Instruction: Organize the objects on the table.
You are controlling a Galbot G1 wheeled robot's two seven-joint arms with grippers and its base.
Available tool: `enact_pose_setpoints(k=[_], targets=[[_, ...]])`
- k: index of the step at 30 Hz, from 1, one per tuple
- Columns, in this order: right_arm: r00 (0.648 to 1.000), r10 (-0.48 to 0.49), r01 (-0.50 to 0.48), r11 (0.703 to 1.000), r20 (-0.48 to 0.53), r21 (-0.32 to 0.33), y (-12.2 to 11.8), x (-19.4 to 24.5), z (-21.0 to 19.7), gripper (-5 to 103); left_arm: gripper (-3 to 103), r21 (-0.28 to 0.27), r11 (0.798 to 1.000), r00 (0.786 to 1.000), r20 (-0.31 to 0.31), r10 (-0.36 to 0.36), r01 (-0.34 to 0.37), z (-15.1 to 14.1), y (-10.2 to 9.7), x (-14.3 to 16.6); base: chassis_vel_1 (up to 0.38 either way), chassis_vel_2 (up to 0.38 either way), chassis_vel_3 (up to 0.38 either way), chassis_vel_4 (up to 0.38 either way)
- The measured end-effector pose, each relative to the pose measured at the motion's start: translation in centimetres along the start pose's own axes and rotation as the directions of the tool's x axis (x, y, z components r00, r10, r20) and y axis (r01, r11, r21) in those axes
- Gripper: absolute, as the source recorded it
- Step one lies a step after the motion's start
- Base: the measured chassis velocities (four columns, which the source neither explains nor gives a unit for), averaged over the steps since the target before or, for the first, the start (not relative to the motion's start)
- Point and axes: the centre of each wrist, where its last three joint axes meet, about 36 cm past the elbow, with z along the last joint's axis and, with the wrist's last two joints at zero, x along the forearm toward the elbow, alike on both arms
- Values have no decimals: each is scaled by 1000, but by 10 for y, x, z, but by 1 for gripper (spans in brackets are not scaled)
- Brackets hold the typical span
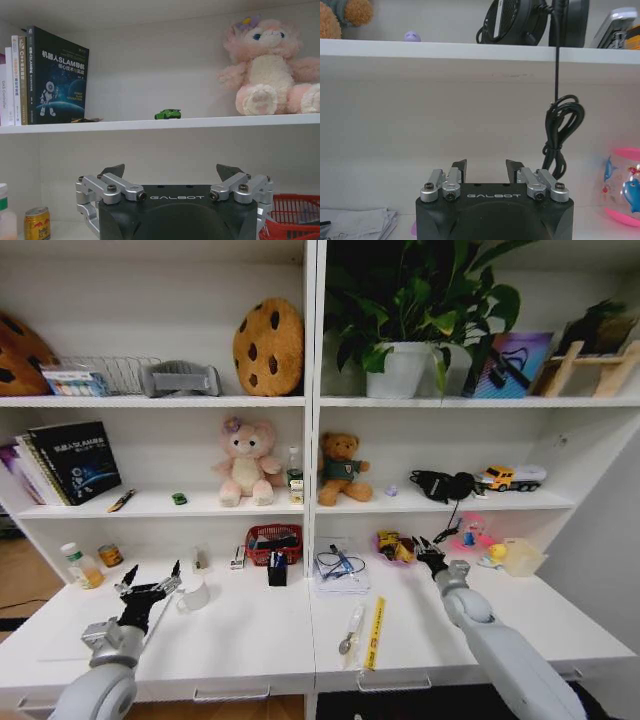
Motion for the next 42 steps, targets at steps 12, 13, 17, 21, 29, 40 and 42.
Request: enact_pose_setpoints(k=[12, 13, 17, 21, 29, 40, 42], targets=[[981, 149, -151, 988, 128, 9, 21, 94, -12, 89, 100, 10, 1000, 1000, 9, -19, 19, -1, 0, 9, 0, 0, 0, 0], [977, 162, -164, 986, 138, 3, 21, 102, -16, 94, 100, 11, 1000, 1000, 12, -18, 18, -2, -1, 9, 0, 0, 0, 0], [968, 194, -195, 981, 157, -10, 23, 119, -21, 99, 100, 9, 1000, 1000, 13, -19, 19, -1, -1, 11, 0, 0, 0, 0], [958, 237, -233, 972, 164, -42, 26, 136, -23, 100, 100, 7, 1000, 1000, 14, -22, 22, 0, -2, 13, 0, 0, 0, 0], [954, 250, -245, 968, 167, -51, 27, 150, -25, 100, 100, 2, 1000, 1000, 9, -16, 16, 6, -3, 13, 13, -9, -9, 14], [964, 211, -203, 977, 165, -63, 41, 156, -27, 100, 100, 0, 1000, 1000, 8, -17, 17, 7, -1, 13, 132, -150, -140, 138], [966, 202, -195, 979, 162, -63, 45, 157, -27, 100, 100, -1, 1000, 1000, 8, -18, 18, 7, -1, 13, 174, -203, -188, 158]])
